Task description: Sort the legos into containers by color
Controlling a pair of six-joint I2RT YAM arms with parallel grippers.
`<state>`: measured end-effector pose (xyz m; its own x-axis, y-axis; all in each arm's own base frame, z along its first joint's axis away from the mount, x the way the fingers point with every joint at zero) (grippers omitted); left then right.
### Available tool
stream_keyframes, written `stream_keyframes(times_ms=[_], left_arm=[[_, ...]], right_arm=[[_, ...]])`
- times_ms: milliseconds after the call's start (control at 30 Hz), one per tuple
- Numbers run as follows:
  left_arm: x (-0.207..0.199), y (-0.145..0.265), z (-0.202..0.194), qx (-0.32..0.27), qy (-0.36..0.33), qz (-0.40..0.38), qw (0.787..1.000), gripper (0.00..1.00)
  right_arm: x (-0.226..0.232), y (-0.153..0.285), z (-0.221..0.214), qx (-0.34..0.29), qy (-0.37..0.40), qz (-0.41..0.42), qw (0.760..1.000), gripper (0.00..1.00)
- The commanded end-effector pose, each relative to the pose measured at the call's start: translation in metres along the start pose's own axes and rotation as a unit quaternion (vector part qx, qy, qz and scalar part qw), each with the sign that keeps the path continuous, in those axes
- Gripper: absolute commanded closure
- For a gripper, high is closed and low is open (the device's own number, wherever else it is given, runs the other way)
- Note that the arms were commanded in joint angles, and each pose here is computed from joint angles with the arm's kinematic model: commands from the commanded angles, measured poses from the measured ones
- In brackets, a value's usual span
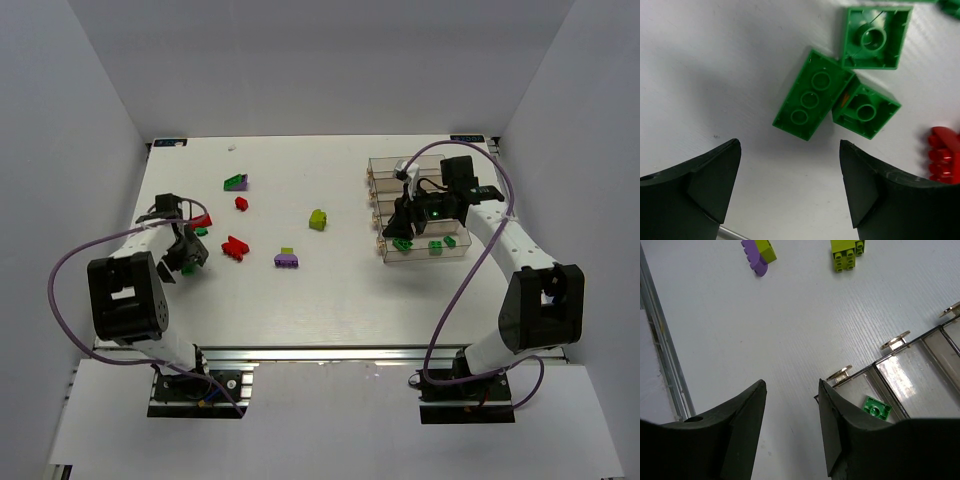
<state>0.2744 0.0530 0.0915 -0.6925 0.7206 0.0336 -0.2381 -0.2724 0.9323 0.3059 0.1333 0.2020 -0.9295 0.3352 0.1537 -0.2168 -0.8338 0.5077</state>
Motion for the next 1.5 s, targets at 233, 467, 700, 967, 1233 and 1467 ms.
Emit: stream_keyframes(times_ms=[233,467,700,967,1233,1467], left_arm=[[0.003,-0.010,0.005,0.022,-0.081,0.011,0.996,0.11],[-0.015,-0.027,0.028,0.015,-0.107,0.001,0.994,0.15],[-0.025,-0.037,0.037,0.009,-0.112,-0.018,0.994,0.36],[-0.020,-0.040,0.021,0.023,-0.100,-0.028,0.994,0.50],[-0.025,-0.029,0.005,0.040,-0.066,-0.082,0.994,0.75],[-0.073,0.049,-0.015,0.026,-0.030,-0.274,0.961,0.80]], right_arm=[[-0.003,0.003,0.009,-0.010,0.021,-0.014,1.000,0.48],[-0.004,0.004,0.012,-0.010,0.024,-0.016,1.000,0.48],[-0.003,0.007,0.011,-0.006,0.025,-0.023,0.999,0.48],[-0.005,0.009,0.011,-0.007,0.023,-0.028,0.999,0.48],[-0.008,0.009,0.015,-0.010,0.023,-0.026,0.999,0.48],[-0.007,0.017,0.021,-0.020,0.026,-0.033,0.999,0.51]])
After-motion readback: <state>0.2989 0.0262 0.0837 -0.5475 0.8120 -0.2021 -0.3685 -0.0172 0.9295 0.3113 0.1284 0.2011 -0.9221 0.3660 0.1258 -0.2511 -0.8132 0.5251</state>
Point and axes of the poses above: each gripper's point midway between its finger pads, its own y axis back along the fingers, its own x axis along the line the jaws close on, z = x × y, the point moved 6 cm from there along y, back along the fingers, and after that the axes turned 5 degrees about y, right-handed, at the moved point
